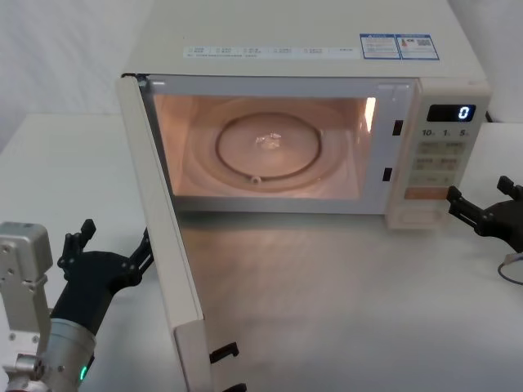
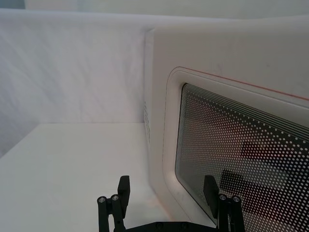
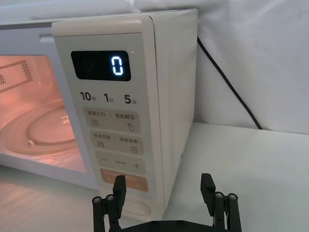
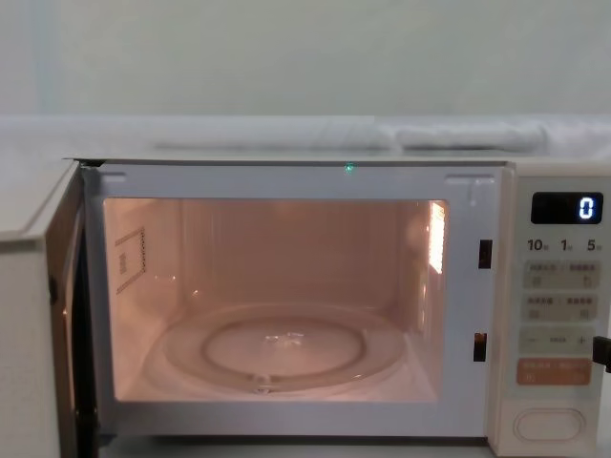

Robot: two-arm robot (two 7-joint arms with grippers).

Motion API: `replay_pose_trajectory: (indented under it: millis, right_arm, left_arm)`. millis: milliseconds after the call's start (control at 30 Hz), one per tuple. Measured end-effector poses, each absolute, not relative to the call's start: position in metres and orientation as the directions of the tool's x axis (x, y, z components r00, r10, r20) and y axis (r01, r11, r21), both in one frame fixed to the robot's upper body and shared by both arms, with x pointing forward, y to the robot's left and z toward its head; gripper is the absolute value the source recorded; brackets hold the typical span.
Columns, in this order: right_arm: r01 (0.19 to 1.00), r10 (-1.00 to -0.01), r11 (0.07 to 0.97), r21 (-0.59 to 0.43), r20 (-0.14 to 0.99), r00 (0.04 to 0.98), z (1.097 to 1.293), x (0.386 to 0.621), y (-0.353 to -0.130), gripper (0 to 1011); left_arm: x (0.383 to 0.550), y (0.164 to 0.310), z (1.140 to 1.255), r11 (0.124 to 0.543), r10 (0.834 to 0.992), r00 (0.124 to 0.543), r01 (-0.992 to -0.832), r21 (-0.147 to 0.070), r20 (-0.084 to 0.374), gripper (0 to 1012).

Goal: Press the button to open the microwave door with one hand; close the microwave door with the other hand.

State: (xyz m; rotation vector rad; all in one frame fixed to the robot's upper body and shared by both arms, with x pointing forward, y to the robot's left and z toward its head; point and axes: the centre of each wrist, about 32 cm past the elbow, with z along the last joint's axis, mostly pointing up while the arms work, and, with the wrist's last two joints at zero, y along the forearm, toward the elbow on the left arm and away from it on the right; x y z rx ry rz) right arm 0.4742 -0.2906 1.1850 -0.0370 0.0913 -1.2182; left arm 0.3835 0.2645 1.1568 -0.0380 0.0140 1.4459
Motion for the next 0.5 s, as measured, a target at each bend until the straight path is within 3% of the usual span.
replay_pose_trajectory:
  millis: [500]
  right_arm:
    - [0.935,-0.938,0.345,-0.077,-0.05,0.342,1.185,0.4742,-0.2906,1002]
  left_arm:
    - [0.3835,0.2645,1.1568,0.124,0.992,0.125,-0.992,-0.018,-0.033,1001]
